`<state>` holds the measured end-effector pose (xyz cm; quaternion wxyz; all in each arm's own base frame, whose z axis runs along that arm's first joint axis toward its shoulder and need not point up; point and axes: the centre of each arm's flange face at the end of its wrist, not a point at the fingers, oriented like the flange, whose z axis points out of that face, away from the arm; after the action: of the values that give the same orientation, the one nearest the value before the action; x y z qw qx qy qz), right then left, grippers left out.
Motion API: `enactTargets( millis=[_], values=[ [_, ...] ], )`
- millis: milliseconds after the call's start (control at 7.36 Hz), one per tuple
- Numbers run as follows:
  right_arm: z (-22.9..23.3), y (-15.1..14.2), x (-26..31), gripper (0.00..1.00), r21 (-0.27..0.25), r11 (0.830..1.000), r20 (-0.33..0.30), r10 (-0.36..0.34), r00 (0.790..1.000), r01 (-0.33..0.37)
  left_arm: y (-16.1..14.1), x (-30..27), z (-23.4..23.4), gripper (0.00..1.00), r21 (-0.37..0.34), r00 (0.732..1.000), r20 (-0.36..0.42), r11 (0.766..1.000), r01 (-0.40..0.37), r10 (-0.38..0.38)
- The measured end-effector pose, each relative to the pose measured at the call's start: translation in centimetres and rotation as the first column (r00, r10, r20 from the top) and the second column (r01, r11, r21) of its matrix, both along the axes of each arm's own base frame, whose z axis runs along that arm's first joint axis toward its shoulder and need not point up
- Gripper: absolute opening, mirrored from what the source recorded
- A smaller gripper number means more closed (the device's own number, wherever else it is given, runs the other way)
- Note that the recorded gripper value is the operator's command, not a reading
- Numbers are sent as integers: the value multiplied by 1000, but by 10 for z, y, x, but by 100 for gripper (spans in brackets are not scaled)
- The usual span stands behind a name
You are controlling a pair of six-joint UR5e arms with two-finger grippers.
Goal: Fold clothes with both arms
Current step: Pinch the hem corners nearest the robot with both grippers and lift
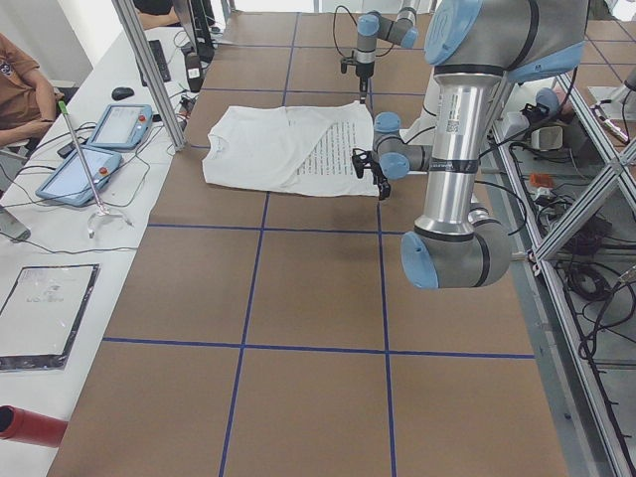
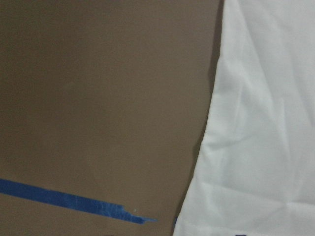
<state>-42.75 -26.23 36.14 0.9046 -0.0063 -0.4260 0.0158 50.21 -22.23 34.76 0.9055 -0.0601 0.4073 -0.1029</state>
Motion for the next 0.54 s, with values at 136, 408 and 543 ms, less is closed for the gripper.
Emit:
enactTargets(
  millis=[136,408,543],
  values=[
    [-1,-2,1,0,0,1000,2,2,1000,-2,0,2,0,70,0,1000,2,1000,0,0],
    [-2,-3,2,0,1,1000,5,3,1000,-3,-1,3,1,52,0,1000,4,1000,1,-1],
    [-2,-3,2,0,1,1000,6,4,1000,-4,-1,2,1,44,0,1000,5,1000,1,-1]
  ],
)
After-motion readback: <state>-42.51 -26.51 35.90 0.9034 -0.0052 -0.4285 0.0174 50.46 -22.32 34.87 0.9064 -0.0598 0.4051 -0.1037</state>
